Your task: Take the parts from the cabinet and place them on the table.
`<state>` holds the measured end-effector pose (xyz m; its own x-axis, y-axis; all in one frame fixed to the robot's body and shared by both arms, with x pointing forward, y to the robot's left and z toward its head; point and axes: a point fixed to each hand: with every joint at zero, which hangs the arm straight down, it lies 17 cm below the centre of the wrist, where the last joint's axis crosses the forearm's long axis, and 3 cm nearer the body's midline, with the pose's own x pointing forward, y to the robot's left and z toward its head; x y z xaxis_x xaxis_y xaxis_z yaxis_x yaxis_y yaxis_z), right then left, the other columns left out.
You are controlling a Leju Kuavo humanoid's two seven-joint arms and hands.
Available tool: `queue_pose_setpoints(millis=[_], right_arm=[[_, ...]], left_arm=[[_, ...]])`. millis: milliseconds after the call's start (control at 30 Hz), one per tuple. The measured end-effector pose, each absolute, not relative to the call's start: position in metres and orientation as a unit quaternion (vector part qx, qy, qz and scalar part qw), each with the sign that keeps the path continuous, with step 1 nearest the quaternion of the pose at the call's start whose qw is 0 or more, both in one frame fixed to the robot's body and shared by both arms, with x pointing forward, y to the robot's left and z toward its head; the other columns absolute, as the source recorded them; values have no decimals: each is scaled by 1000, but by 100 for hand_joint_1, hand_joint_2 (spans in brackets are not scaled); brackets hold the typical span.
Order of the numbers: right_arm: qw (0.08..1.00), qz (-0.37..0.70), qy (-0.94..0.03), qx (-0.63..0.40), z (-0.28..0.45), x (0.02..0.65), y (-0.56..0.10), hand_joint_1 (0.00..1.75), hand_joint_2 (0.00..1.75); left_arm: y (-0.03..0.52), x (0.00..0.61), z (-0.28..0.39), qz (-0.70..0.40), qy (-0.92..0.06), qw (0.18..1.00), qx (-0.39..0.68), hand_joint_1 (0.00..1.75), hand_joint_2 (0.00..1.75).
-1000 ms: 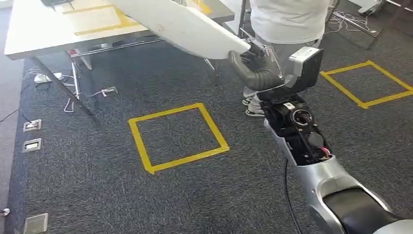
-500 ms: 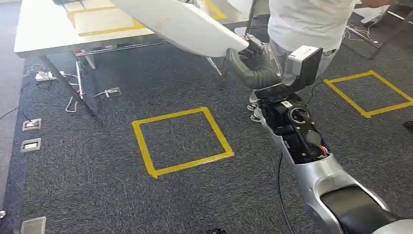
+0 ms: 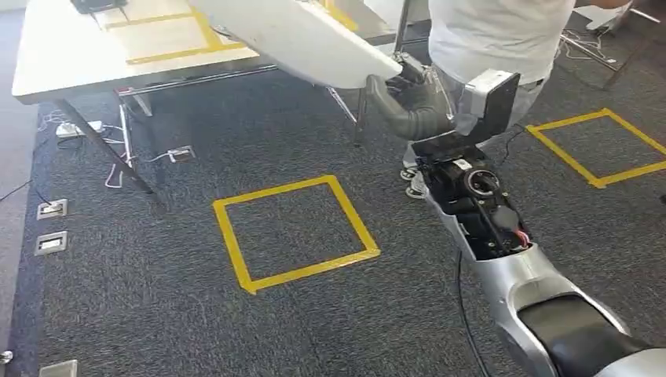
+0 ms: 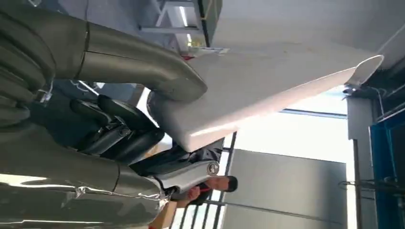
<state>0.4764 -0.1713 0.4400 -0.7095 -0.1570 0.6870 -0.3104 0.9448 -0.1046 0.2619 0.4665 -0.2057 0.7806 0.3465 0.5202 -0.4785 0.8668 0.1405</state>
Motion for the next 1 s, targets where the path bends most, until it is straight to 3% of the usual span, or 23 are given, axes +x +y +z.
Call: queue_pose_setpoints(millis=[1000], right_arm=[[356,108,-920,126,445,478,-170,175,175]], left_arm=[[462,271,-203,217,-253,934,129,0,0]])
